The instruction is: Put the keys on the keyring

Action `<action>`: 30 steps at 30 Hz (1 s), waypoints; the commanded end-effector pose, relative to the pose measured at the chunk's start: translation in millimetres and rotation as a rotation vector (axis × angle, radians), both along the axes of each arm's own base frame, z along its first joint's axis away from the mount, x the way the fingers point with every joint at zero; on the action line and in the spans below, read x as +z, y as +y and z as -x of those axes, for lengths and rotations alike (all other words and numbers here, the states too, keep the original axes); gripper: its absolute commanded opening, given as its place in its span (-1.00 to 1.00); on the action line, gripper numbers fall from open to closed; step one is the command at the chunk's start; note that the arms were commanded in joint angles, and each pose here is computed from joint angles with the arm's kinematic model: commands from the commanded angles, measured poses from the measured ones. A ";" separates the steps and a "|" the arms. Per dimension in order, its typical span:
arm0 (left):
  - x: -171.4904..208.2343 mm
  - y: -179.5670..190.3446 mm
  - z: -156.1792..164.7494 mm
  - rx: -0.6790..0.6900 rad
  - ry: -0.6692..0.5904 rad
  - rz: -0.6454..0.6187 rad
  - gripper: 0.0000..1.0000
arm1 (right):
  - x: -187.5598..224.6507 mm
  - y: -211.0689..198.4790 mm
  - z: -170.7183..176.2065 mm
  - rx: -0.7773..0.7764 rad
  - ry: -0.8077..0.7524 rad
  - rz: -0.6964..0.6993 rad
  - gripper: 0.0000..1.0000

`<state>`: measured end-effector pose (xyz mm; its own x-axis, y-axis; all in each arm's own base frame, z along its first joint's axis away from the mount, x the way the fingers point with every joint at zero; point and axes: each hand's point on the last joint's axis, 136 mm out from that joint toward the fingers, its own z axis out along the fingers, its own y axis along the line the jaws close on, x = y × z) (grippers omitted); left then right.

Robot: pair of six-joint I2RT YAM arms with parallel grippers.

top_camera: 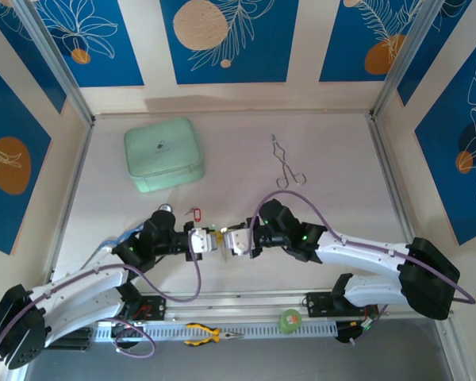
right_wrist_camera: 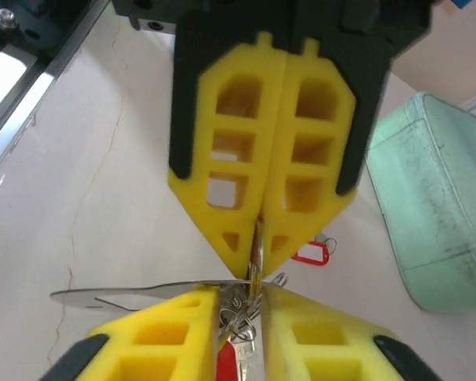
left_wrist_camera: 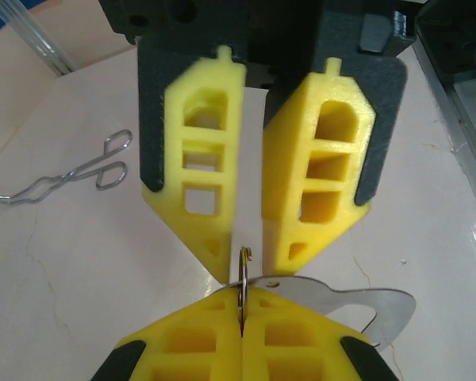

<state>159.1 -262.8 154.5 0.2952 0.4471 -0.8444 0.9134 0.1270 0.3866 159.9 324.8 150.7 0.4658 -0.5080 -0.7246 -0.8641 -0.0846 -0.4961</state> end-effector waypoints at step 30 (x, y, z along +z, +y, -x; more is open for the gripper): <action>54.7 156.5 -38.0 0.804 -0.059 -0.145 -1.00 | -104.9 108.5 -136.6 -0.663 0.840 0.474 -0.11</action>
